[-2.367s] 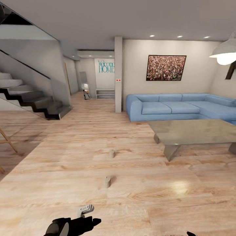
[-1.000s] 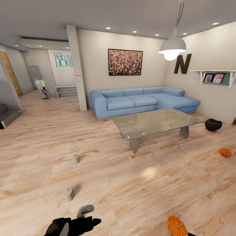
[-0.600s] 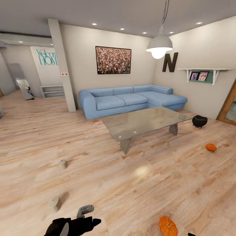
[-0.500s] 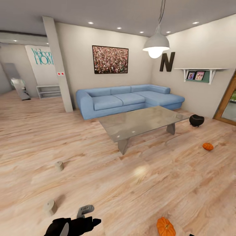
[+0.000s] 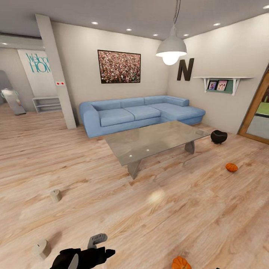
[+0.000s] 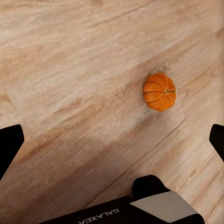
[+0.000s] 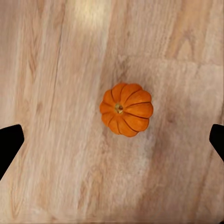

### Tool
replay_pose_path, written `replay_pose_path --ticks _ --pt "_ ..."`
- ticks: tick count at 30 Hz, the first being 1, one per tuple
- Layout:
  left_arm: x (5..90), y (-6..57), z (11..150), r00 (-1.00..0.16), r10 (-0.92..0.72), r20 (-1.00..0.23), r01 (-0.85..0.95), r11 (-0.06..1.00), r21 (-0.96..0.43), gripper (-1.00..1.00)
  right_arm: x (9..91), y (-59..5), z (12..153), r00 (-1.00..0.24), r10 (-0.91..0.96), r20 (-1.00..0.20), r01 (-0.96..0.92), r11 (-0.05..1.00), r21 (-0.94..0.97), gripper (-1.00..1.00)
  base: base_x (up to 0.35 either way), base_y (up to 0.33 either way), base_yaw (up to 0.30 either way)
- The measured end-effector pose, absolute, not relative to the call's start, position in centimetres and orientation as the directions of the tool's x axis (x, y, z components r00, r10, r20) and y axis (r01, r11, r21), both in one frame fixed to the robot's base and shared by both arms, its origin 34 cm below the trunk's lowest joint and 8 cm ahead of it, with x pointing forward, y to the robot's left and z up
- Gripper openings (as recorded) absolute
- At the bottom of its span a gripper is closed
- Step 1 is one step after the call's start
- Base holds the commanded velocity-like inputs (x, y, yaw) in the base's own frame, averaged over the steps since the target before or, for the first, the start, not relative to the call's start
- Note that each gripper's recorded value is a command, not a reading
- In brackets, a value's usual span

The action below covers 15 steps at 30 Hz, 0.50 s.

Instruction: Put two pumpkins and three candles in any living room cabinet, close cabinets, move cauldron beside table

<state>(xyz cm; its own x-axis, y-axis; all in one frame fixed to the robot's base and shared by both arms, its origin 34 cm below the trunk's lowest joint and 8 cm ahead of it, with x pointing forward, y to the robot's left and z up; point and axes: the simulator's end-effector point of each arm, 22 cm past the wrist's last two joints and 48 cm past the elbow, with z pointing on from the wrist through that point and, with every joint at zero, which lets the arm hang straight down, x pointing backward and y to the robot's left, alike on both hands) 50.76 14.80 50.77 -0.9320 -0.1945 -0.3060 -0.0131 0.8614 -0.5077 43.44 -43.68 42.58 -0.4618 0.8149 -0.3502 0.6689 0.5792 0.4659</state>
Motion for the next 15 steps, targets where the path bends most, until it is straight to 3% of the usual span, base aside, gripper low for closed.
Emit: replay_pose_path --ticks 3,9,15 --pt "50.8 14.8 50.8 -0.932 -0.194 -0.306 -0.013 0.861 -0.508 1.00 43.4 -43.5 42.5 -0.465 0.819 -0.337 0.670 0.574 0.470 1.00 0.005 -0.004 -0.049" --pt "50.8 14.7 50.8 -0.932 -0.195 -0.306 -0.013 0.861 -0.509 1.00 43.3 -43.5 42.4 -0.467 0.817 -0.336 0.672 0.576 0.465 1.00 0.001 -0.001 -0.199" --pt "51.1 12.2 51.9 -0.933 -0.141 -0.332 0.055 0.855 -0.516 1.00 43.1 -43.5 42.3 -0.465 0.821 -0.332 0.680 0.571 0.459 1.00 0.000 -0.013 -0.026"
